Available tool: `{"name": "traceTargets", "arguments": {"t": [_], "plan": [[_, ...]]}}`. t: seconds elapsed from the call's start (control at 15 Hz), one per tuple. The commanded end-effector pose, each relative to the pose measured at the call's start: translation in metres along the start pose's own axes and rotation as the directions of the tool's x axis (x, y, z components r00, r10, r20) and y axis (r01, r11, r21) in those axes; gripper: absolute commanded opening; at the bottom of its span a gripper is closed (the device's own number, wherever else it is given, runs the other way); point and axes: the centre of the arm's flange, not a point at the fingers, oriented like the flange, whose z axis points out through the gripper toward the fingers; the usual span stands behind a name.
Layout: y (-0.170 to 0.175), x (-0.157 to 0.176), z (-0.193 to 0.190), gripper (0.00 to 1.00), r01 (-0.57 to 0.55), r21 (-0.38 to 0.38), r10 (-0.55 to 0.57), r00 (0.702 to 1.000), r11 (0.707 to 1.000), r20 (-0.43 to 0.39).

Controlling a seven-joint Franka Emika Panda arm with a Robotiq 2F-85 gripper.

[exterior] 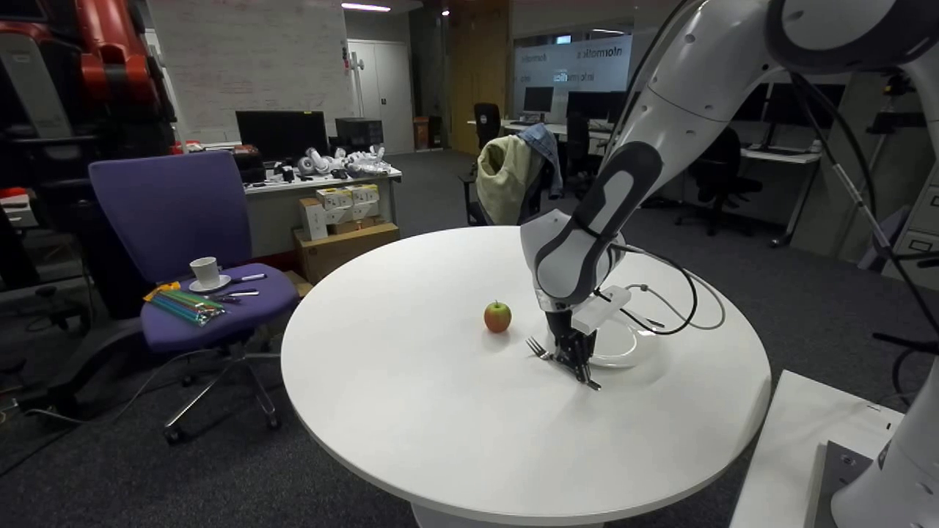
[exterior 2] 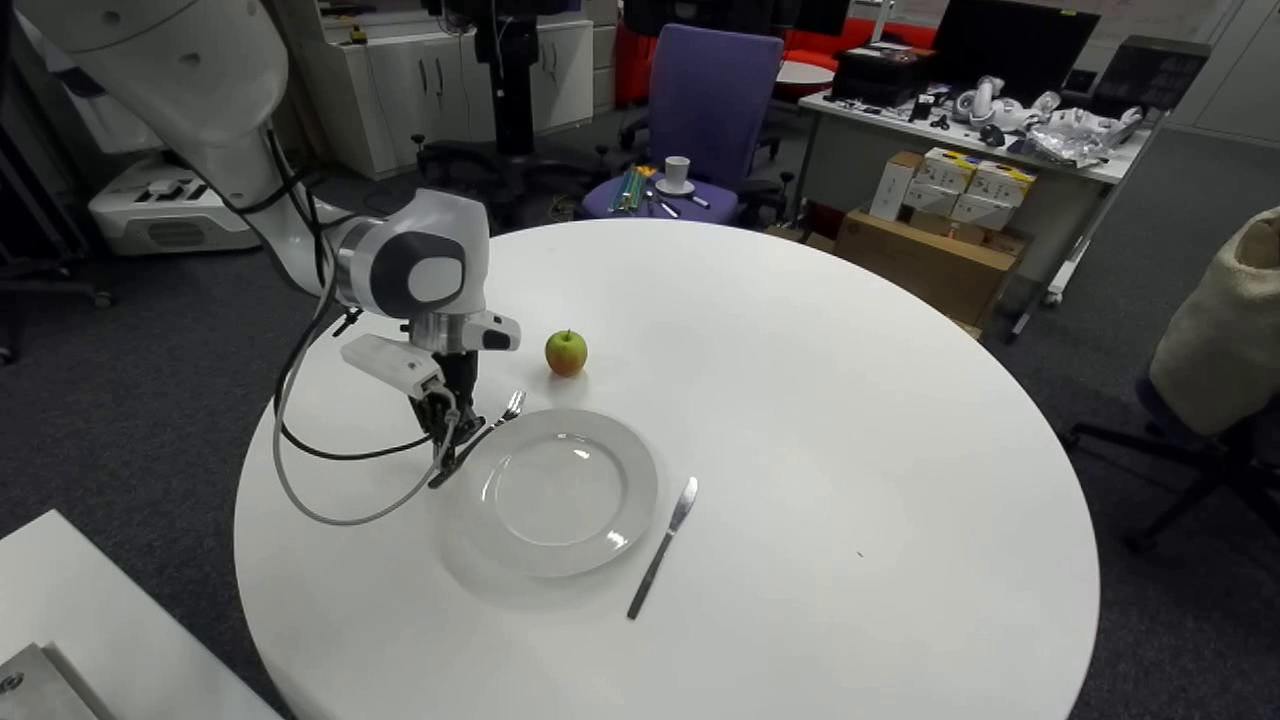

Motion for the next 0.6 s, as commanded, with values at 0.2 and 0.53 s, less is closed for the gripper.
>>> {"name": "traceTargets", "arguments": {"t": [0.2, 0.53], "plan": [[0.009, 0.0, 0.004, 0.42, 0.044, -0.014, -0.045, 0.998, 0.999, -0.052], [0.016, 0.001, -0.001, 0.8, 0.133, -0.031, -0.136, 0.978, 0.991, -0.157]]}}
